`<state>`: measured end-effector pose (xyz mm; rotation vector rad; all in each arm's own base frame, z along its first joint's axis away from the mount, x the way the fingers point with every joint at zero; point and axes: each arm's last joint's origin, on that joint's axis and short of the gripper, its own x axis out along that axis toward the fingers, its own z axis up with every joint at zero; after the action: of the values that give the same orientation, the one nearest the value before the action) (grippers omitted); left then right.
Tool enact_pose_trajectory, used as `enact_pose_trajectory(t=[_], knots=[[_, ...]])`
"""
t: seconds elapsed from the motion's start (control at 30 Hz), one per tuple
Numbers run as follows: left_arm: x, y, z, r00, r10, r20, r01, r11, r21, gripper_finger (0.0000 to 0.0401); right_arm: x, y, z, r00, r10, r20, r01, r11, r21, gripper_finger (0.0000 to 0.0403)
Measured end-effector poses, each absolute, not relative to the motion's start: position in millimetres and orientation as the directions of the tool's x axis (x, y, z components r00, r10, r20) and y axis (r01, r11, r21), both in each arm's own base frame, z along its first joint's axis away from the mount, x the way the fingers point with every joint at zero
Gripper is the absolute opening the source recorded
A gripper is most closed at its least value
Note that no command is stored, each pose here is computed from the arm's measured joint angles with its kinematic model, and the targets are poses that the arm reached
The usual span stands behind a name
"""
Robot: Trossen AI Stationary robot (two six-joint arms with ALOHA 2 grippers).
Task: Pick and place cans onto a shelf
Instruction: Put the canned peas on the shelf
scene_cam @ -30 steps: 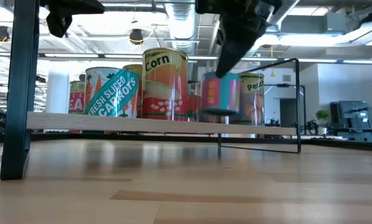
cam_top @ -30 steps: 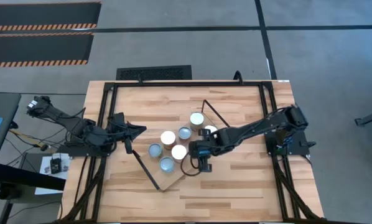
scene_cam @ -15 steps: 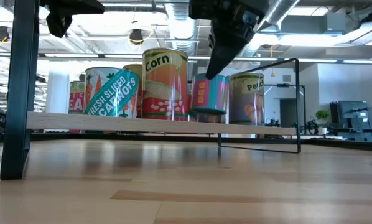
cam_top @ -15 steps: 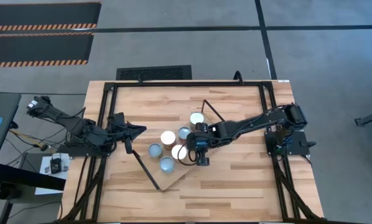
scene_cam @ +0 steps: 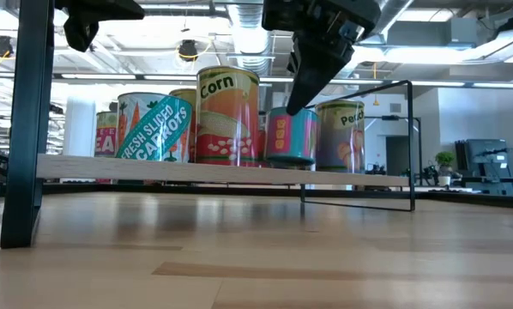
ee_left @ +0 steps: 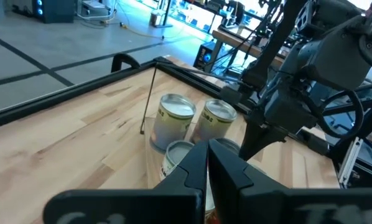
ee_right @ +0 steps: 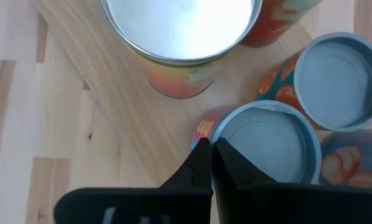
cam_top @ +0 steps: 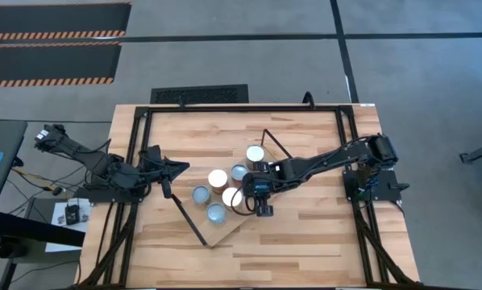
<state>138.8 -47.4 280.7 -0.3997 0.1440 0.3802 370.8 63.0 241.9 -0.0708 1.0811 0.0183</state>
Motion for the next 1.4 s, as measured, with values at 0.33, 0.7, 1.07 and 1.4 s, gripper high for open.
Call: enact_pose_trajectory(t=[0.33, 0.7, 1.07, 1.4], knots=[[139, -47, 281, 0.92, 0.332, -0.21, -0.388, 0.852, -0.352, 0.0, 376, 61, 235, 0.459, -0.006, -0.888, -0.07, 0.997, -0.043, 0.0011], [139, -48, 282, 0.922, 0.331, -0.202, -0.384, 0.85, -0.361, 0.0, 377, 76, 225, 0.431, 0.005, -0.902, -0.106, 0.993, -0.045, 0.0012], [139, -48, 282, 0.922, 0.331, -0.203, -0.384, 0.851, -0.357, 0.0, 377, 72, 230, 0.413, 0.005, -0.911, -0.096, 0.995, -0.038, 0.0012], [139, -48, 282, 0.922, 0.331, -0.203, -0.384, 0.852, -0.356, 0.0, 380, 64, 230, 0.423, -0.004, -0.906, -0.078, 0.996, -0.04, 0.0016]])
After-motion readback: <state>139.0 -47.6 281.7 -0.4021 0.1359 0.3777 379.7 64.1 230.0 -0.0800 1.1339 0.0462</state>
